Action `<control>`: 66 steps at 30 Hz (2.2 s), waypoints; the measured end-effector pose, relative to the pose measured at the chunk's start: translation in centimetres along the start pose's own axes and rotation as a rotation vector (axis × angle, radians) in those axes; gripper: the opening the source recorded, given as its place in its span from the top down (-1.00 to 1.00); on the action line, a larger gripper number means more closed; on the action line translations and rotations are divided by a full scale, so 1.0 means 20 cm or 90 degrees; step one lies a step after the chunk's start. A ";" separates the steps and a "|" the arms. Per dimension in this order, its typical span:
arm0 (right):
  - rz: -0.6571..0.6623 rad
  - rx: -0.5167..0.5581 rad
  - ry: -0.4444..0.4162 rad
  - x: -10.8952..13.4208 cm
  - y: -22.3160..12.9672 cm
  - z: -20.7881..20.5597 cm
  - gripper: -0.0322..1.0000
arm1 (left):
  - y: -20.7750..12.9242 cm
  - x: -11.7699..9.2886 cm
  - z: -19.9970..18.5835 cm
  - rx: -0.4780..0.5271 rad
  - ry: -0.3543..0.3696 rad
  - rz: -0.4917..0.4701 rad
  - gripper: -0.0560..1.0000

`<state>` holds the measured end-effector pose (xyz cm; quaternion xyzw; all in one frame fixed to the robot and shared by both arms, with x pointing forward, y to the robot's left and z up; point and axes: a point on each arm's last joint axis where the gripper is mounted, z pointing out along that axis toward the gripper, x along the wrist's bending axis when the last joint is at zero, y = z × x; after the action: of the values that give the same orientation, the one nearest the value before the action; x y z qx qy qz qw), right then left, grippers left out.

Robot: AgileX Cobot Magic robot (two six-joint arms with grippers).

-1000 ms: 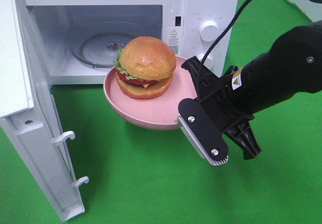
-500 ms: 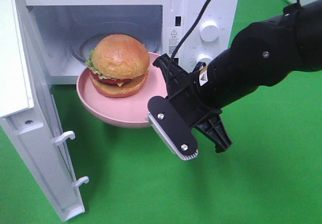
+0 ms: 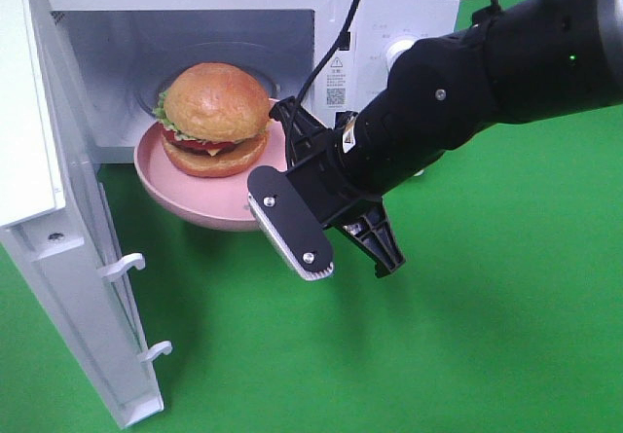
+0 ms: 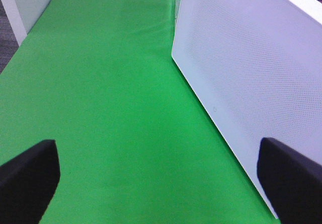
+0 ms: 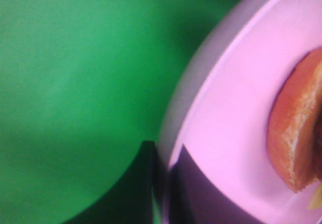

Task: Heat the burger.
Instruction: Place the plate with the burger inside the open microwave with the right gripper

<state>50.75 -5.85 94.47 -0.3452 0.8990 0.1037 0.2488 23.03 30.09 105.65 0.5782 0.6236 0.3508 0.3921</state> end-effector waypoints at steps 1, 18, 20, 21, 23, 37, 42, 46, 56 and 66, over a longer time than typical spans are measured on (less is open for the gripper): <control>0.000 0.000 0.000 0.00 0.00 0.00 0.85 | 0.00 0.00 0.00 0.000 0.000 0.000 -0.98; 0.041 0.024 -0.004 -0.19 -0.02 0.16 0.85 | 0.00 0.00 0.00 0.000 0.000 0.000 -0.98; 0.045 0.024 -0.005 -0.20 -0.02 0.17 0.85 | 0.00 0.00 0.00 0.000 0.000 0.000 -0.98; 0.045 0.024 -0.005 -0.20 -0.02 0.17 0.85 | 0.00 0.00 0.00 0.000 0.000 0.000 -0.98; 0.049 0.024 -0.007 -0.22 -0.02 0.19 0.85 | 0.00 0.00 0.00 0.000 0.000 0.000 -0.98; 0.104 0.059 -0.013 -0.33 -0.05 0.31 0.85 | 0.00 0.00 0.00 0.000 0.000 0.000 -0.98; 0.112 0.065 -0.022 -0.39 -0.06 0.35 0.85 | 0.00 0.00 0.00 0.000 0.000 0.000 -0.98; 0.116 0.069 -0.019 -0.43 -0.06 0.38 0.85 | 0.00 0.00 0.00 0.000 0.000 0.000 -0.98; 0.118 0.069 -0.040 -0.50 -0.06 0.42 0.85 | 0.00 0.00 0.00 0.000 0.000 0.000 -0.98; 0.122 0.077 -0.054 -0.54 -0.11 0.46 0.85 | 0.00 0.00 0.00 0.000 0.000 0.000 -0.98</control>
<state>62.52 2.02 92.18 -0.2374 0.9212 0.0869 0.2958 23.03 30.09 105.65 0.5782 0.6236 0.3508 0.3921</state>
